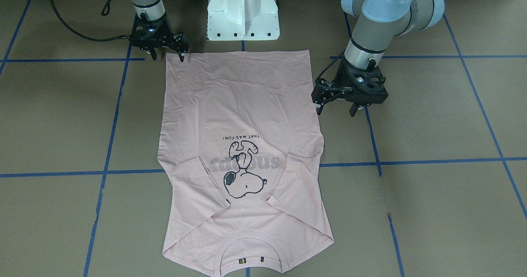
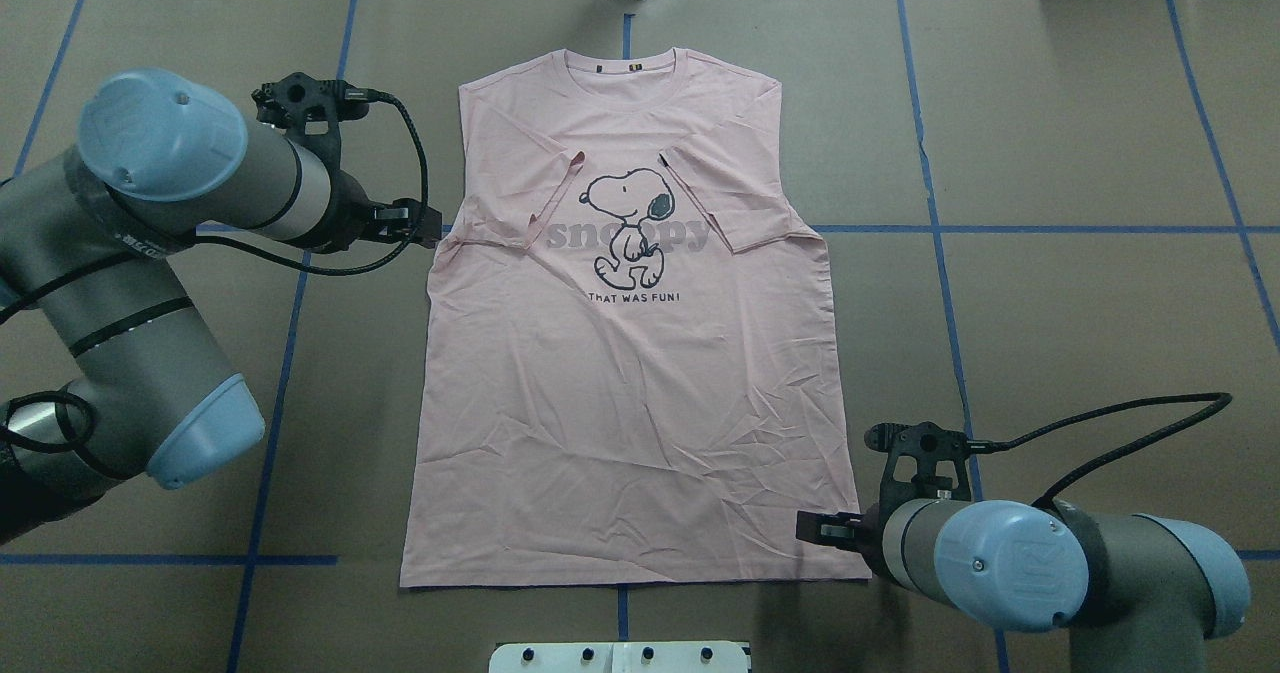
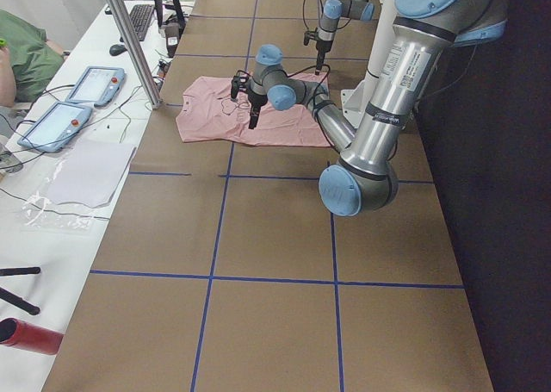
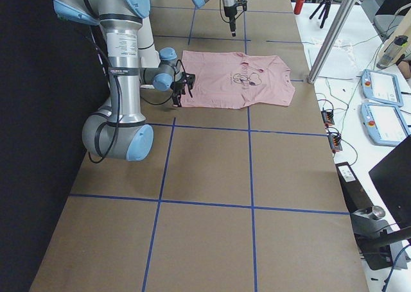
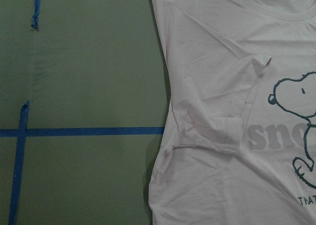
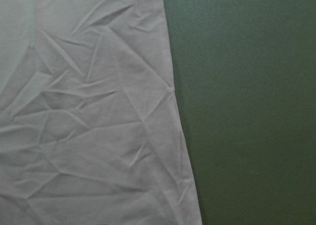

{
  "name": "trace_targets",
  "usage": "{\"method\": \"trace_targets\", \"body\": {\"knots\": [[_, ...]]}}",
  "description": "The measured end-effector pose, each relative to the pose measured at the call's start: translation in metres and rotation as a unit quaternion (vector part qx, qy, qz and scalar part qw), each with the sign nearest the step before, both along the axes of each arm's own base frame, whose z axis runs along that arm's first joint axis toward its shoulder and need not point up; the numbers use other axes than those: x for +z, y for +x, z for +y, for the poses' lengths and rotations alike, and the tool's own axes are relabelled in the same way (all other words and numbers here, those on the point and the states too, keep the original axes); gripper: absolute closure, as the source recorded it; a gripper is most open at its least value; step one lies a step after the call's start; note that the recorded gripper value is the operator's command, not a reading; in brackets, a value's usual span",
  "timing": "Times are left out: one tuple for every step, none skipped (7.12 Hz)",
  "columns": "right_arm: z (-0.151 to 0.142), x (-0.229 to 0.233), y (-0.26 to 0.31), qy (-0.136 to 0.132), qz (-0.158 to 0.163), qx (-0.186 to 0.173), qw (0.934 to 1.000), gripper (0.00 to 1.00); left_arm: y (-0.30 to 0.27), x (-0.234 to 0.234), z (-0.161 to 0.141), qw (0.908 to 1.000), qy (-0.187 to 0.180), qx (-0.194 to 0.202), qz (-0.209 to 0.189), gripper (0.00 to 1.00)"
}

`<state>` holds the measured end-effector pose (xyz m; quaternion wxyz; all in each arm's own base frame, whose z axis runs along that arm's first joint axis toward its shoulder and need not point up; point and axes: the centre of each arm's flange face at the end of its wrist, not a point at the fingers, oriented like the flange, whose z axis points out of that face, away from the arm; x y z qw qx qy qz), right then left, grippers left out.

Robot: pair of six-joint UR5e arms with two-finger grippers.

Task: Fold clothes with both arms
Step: 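Move the left gripper down to the hem corner nearest it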

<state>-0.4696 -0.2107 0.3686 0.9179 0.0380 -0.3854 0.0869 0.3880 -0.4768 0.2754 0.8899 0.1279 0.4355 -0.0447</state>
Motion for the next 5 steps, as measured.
{"method": "trace_targets", "body": {"knots": [[0.0038,0.005,-0.0049,-0.002,0.005,-0.004,1.0,0.04,-0.0003,0.0018,0.0005,1.0,-0.001,0.0,-0.001,0.0],[0.0051,0.0059,-0.0061,-0.005,0.005,-0.007,0.9999,0.05,-0.0005,0.0016,0.0008,1.0,-0.001,0.0,0.0,0.0],[0.0064,0.006,-0.0063,-0.009,0.005,-0.011,0.9999,0.06,-0.0011,0.0009,0.0015,1.0,-0.001,0.001,0.001,0.0],[0.008,0.0068,-0.0066,-0.014,0.005,-0.016,0.9998,0.09,-0.0025,-0.0018,0.0029,1.0,0.0,0.001,0.003,0.0],[0.0093,0.008,-0.0071,-0.018,0.006,-0.02,0.9996,0.14,-0.0047,-0.0058,0.0047,1.0,0.003,0.0,0.007,0.0]]}}
